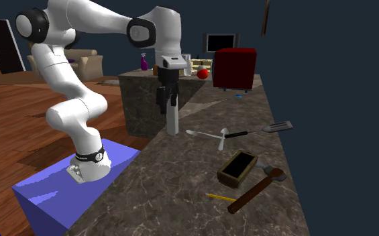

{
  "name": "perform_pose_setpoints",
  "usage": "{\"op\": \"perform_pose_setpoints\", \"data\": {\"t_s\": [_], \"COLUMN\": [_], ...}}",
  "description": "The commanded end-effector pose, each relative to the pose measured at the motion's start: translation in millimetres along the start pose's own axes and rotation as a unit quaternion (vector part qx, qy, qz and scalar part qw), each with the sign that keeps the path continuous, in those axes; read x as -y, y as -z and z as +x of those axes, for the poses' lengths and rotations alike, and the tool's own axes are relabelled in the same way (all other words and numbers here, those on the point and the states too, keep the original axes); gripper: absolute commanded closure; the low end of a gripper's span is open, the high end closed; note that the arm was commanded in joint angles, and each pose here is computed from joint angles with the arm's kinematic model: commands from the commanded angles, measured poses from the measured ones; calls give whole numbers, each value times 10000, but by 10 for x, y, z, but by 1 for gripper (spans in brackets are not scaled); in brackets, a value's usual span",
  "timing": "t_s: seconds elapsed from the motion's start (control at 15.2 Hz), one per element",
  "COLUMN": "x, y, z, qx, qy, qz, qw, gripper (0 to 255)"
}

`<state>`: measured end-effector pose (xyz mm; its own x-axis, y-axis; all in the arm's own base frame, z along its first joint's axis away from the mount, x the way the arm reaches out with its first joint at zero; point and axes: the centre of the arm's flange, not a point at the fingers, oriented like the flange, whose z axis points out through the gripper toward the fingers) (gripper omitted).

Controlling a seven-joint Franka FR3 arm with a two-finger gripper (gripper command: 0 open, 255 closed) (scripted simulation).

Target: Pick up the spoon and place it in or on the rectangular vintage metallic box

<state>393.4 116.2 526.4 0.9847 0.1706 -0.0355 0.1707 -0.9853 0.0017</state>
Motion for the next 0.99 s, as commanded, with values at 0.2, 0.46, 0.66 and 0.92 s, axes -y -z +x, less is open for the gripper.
{"op": "perform_pose_setpoints", "data": {"t_s": [0.2,0.46,0.66,0.92], "x": [388,717,971,1320], "y": [-389,-673,-884,-1162], "z": [372,652,856,1120], "qx": [132,238,318,424], "qy": [57,105,142,190], "qz": [181,323,430,571], "qw": [9997,9991,9985,9973], "gripper": [0,0,0,0]}}
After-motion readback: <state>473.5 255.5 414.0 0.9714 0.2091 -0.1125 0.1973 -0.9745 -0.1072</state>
